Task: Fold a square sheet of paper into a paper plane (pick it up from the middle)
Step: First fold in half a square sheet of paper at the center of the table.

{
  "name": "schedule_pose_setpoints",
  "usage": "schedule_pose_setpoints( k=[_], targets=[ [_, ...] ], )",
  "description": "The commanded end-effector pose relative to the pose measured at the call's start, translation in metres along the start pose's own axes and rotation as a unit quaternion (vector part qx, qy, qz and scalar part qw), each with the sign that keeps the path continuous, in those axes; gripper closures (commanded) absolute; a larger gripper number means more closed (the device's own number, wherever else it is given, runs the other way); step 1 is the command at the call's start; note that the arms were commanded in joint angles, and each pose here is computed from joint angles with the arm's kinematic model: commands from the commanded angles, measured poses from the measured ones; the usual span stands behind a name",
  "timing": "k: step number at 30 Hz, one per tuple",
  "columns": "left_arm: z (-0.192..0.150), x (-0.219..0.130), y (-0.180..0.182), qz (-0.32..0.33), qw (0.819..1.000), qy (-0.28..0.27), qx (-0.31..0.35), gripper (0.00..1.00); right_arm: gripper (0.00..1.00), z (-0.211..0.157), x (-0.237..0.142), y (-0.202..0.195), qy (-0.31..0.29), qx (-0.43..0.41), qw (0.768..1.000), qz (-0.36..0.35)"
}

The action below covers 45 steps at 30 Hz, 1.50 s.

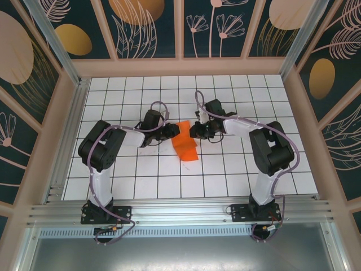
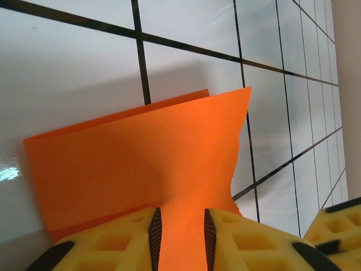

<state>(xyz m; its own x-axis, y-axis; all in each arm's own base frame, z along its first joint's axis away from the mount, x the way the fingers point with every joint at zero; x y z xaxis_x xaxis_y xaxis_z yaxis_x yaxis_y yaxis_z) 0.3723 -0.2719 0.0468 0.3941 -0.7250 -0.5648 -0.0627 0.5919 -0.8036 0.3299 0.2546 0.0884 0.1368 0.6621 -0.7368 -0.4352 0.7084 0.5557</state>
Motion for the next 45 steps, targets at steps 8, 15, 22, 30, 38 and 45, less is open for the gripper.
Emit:
schedule_pose_setpoints(
  k=[8, 15, 22, 30, 38, 45],
  targets=[
    [-0.006, -0.005, 0.011, 0.026, 0.999, 0.017, -0.031, 0.74, 0.89, -0.015, 0.027, 0.046, 0.047, 0.002, 0.998, 0.030],
    [-0.010, 0.000, 0.029, 0.044, 0.997, 0.013, -0.068, 0.81, 0.91, -0.041, 0.052, 0.056, 0.083, 0.006, 0.995, 0.051],
    [-0.012, -0.002, 0.038, 0.053, 0.996, 0.008, -0.077, 0.82, 0.90, -0.069, 0.070, 0.052, 0.126, 0.016, 0.990, 0.055],
    [-0.010, -0.005, 0.047, 0.058, 0.994, 0.001, -0.088, 0.82, 0.87, -0.109, 0.063, 0.046, 0.172, 0.031, 0.983, 0.063],
    [-0.013, -0.003, 0.051, 0.056, 0.994, 0.007, -0.099, 0.82, 0.86, -0.069, 0.039, 0.068, 0.083, 0.006, 0.993, 0.079],
    [-0.015, -0.001, 0.057, 0.062, 0.991, 0.006, -0.120, 0.83, 0.86, -0.040, 0.063, 0.072, 0.046, 0.026, 0.996, 0.066]
  ],
)
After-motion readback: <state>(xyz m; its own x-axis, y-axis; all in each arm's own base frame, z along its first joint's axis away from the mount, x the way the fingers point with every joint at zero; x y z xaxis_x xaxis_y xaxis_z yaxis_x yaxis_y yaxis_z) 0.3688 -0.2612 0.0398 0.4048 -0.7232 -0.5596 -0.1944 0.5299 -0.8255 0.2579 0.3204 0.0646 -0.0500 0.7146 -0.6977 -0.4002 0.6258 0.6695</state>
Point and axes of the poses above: each hand's point on the last joint's axis, 136 mm out from that joint toward the fingers, its own x axis out along the fingers, its own y axis along the line the jaws close on, z = x × y, the point moved 3 cm from there along -x, back along the fingers, and after that the axes turned 11 degrees about -x, right-handed, at the moved point
